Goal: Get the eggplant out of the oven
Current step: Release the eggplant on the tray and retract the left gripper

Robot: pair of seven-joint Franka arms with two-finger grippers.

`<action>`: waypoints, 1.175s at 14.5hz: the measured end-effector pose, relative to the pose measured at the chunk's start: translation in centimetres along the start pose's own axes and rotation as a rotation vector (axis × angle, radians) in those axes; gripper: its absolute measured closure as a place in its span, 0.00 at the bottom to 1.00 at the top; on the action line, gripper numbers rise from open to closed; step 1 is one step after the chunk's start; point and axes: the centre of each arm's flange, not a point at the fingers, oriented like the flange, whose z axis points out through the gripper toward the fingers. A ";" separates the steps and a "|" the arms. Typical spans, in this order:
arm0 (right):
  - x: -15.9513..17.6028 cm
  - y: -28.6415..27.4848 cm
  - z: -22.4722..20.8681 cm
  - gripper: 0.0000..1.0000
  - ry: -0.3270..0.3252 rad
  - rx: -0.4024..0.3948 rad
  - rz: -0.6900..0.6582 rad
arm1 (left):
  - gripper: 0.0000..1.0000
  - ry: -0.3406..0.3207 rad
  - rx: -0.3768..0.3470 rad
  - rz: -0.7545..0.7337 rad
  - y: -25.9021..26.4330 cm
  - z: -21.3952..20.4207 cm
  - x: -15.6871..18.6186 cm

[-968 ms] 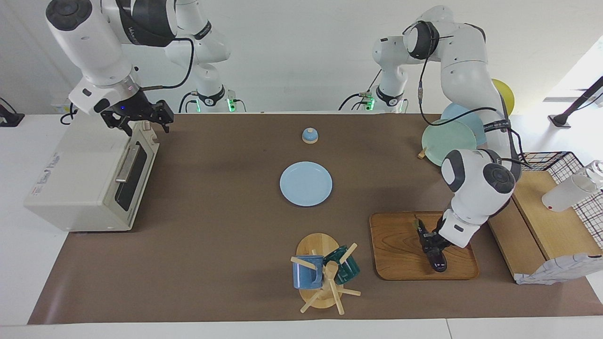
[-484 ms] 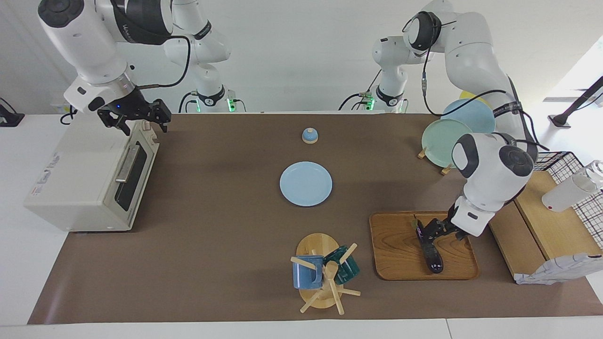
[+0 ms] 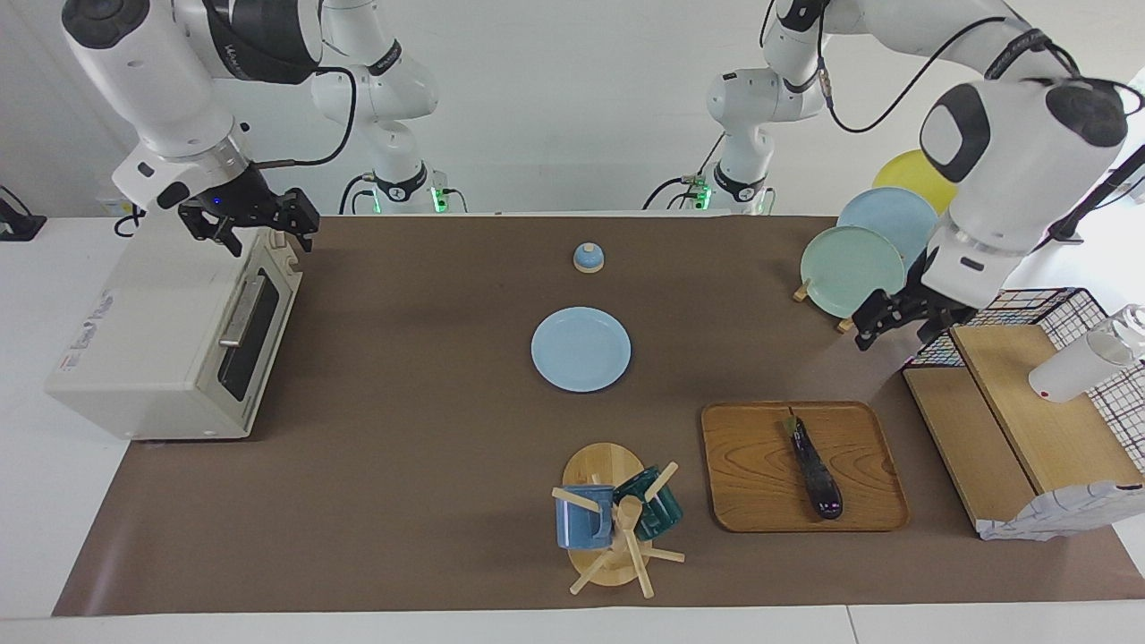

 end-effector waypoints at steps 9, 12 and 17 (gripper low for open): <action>-0.1 -0.4 -0.4 0.00 0.008 -0.001 0.001 | 0.00 -0.153 0.041 0.006 0.1 -1.1 -8.8; -0.1 -0.2 -0.4 0.00 0.008 -0.001 0.004 | 0.00 -0.134 0.032 0.007 0.2 -2.3 -8.8; -0.1 -0.1 -0.4 0.00 0.008 -0.001 0.006 | 0.00 -0.088 0.026 0.005 0.2 -2.9 -8.3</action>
